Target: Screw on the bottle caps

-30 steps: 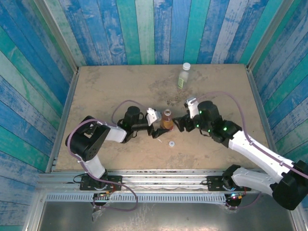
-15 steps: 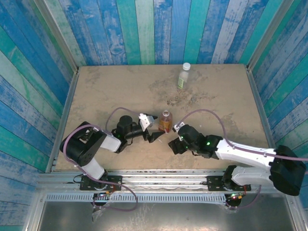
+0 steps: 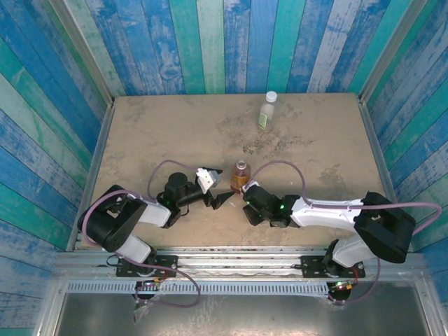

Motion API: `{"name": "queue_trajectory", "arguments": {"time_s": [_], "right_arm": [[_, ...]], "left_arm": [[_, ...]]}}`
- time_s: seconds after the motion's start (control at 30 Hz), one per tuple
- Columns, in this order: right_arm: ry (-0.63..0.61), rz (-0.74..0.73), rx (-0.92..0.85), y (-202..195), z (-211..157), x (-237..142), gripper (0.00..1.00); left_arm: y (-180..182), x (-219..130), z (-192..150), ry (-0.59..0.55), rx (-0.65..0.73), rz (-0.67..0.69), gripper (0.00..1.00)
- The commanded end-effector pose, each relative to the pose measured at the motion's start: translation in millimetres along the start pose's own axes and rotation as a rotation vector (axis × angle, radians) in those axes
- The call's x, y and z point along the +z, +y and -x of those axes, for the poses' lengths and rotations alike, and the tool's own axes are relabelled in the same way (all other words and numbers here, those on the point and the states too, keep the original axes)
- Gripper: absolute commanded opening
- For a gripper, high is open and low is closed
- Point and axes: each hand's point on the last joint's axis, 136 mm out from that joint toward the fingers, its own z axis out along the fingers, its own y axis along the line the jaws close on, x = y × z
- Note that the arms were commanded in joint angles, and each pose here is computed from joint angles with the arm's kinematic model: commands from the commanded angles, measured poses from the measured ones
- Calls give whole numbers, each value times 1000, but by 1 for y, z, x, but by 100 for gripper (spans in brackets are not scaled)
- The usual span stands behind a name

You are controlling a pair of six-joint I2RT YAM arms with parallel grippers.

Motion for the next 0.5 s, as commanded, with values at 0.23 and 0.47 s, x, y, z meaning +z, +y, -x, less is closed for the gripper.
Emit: {"name": "queue_trajectory", "arguments": {"time_s": [0.23, 0.47], "right_arm": [[-10, -7, 9, 5, 6, 8, 45], [-5, -4, 12, 7, 4, 9, 35]], "left_arm": [[2, -2, 5, -3, 15, 4, 94], [1, -1, 4, 4, 12, 1, 94]]}}
